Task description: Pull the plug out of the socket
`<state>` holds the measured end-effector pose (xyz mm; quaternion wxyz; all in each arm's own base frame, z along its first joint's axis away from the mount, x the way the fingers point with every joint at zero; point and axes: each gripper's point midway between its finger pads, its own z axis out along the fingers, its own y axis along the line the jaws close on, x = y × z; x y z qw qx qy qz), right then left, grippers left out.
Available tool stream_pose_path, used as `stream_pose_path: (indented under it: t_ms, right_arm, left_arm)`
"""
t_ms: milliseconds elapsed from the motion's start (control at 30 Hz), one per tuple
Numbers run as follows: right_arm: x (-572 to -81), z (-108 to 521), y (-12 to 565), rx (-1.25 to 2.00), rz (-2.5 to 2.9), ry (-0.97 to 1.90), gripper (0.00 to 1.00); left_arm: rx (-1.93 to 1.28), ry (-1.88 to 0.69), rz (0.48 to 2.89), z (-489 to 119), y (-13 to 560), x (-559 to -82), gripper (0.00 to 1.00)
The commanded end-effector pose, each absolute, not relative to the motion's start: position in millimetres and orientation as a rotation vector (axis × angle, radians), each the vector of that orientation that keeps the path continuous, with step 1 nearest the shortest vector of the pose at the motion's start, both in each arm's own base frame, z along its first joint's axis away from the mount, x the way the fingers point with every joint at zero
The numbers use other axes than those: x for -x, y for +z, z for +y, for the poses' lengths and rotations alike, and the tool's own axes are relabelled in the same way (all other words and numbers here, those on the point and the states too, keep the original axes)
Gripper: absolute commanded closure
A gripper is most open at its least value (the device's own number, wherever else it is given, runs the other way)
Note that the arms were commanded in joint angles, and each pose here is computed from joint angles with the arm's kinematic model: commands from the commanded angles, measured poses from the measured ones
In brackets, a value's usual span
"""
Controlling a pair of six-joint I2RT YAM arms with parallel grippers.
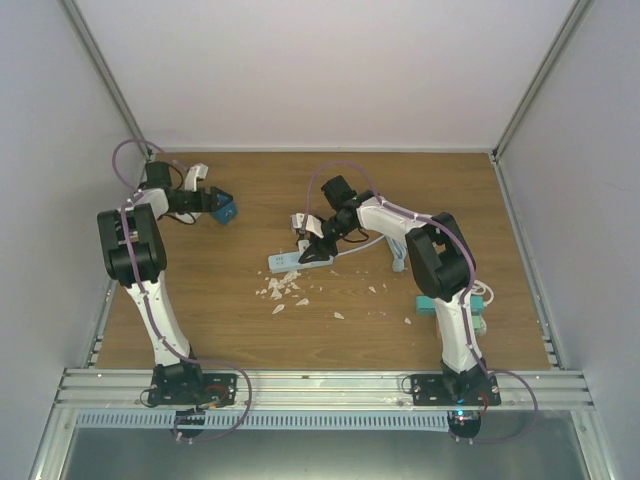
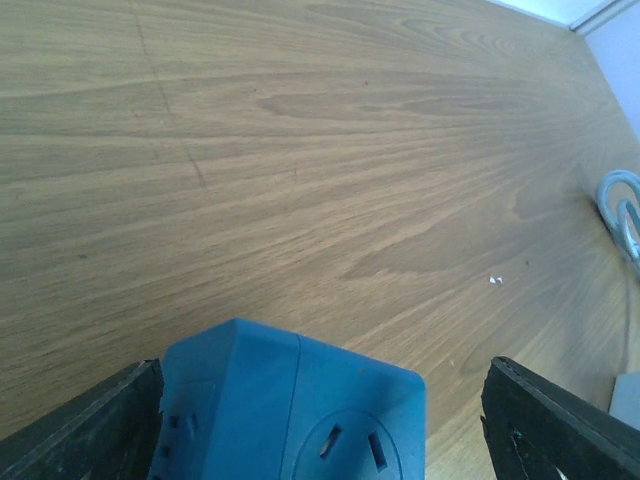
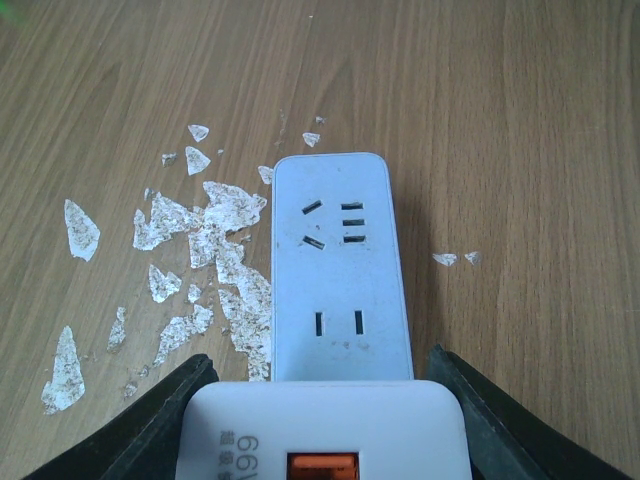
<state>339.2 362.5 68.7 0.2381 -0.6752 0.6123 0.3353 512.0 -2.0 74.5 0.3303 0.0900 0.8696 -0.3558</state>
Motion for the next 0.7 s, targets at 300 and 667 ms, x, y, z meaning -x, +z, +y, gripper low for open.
stream_pose_path:
  t_ms: [300, 667]
  right_arm:
    - [-352.6, 351.1, 44.7, 1.843, 1.782, 0.807, 0.34]
    - [-352.3, 345.2, 72.9, 1.83, 1.693, 0.796, 0.04]
  left_arm:
    - [-0.54, -0.657, 2.13, -5.9, 138.8, -498.8, 0.12]
    - [-0.807, -0.689, 2.034, -61.8, 146.4, -449.9, 0.1]
